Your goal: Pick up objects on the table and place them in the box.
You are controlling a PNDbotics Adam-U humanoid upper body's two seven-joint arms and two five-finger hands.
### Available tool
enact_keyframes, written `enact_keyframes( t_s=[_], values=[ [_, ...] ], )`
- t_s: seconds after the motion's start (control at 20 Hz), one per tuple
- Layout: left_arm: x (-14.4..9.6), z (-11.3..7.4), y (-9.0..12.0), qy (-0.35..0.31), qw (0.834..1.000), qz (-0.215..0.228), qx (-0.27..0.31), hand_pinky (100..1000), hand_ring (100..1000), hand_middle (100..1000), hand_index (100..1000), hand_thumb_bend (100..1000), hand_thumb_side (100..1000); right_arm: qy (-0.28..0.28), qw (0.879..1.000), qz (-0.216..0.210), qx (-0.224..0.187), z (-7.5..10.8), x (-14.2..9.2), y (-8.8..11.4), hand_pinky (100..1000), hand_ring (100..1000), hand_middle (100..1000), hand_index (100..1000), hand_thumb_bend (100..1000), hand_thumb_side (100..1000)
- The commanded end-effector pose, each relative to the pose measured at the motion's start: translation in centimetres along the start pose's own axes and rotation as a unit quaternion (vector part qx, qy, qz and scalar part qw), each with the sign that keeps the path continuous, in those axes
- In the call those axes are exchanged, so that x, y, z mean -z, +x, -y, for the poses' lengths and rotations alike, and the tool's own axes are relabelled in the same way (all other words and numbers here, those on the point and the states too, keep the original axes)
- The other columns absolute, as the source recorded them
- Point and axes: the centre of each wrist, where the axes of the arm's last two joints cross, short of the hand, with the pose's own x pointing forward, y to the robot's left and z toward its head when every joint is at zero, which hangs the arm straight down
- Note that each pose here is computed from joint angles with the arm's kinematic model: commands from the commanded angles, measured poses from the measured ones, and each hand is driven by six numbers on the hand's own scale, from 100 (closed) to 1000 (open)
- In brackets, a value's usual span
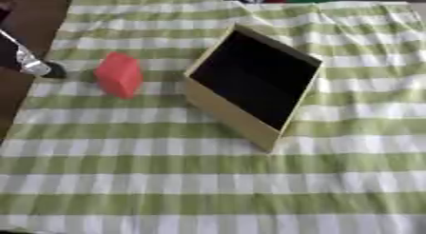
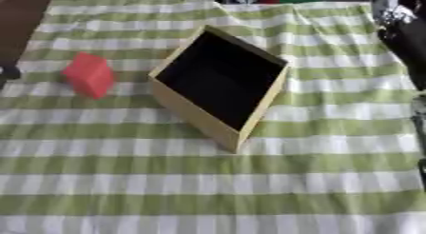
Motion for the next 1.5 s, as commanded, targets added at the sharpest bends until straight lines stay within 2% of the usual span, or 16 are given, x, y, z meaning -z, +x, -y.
enact_keyframes(
  t_s=[0.05, 0.3, 0.7, 0.95, 1.0, 1.3, 1.5],
  values=[
    [0.2, -0.8, -0.6, -0.03, 0.999, -0.008, 0.014, 833, 880, 869, 961, 747, 153, 0.004, 1.0, 0.016, -0.01, 0.4, 0.3, 0.8, 906, 767, 690, 880, 100, 474],
    [2.1, -1.0, -1.1, -0.081, 0.997, -0.01, 0.017, 848, 894, 904, 1000, 823, 100, 0.006, 1.0, 0.014, -0.009, 0.4, 0.3, 0.8, 906, 767, 689, 879, 100, 476],
    [4.7, -0.3, -1.8, -0.122, 0.992, -0.019, 0.016, 877, 919, 944, 1000, 844, 100, 0.011, 1.0, 0.011, -0.008, 0.2, 0.2, 0.7, 907, 767, 689, 879, 100, 480],
    [4.9, -0.2, -2.0, -0.126, 0.992, -0.021, 0.019, 877, 919, 944, 1000, 844, 100, 0.012, 1.0, 0.01, -0.008, 0.2, 0.2, 0.7, 907, 767, 689, 879, 100, 480],
    [5.1, -0.2, -2.0, -0.125, 0.992, -0.02, 0.016, 903, 907, 936, 1000, 765, 100, 0.014, 1.0, 0.011, -0.006, 0.2, 0.2, 0.7, 908, 767, 689, 880, 100, 489],
    [8.5, 0.1, -1.6, -0.134, 0.99, -0.031, -0.036, 902, 911, 964, 1000, 774, 100, 0.02, 1.0, 0.009, 0.0, -0.1, 0.2, 0.7, 909, 767, 689, 881, 100, 494],
    [9.8, 0.3, -2.2, -0.14, 0.988, -0.041, -0.055, 906, 905, 939, 1000, 749, 100, 0.02, 1.0, 0.008, 0.001, -0.1, 0.1, 0.7, 909, 767, 689, 881, 100, 496]
  ],
)
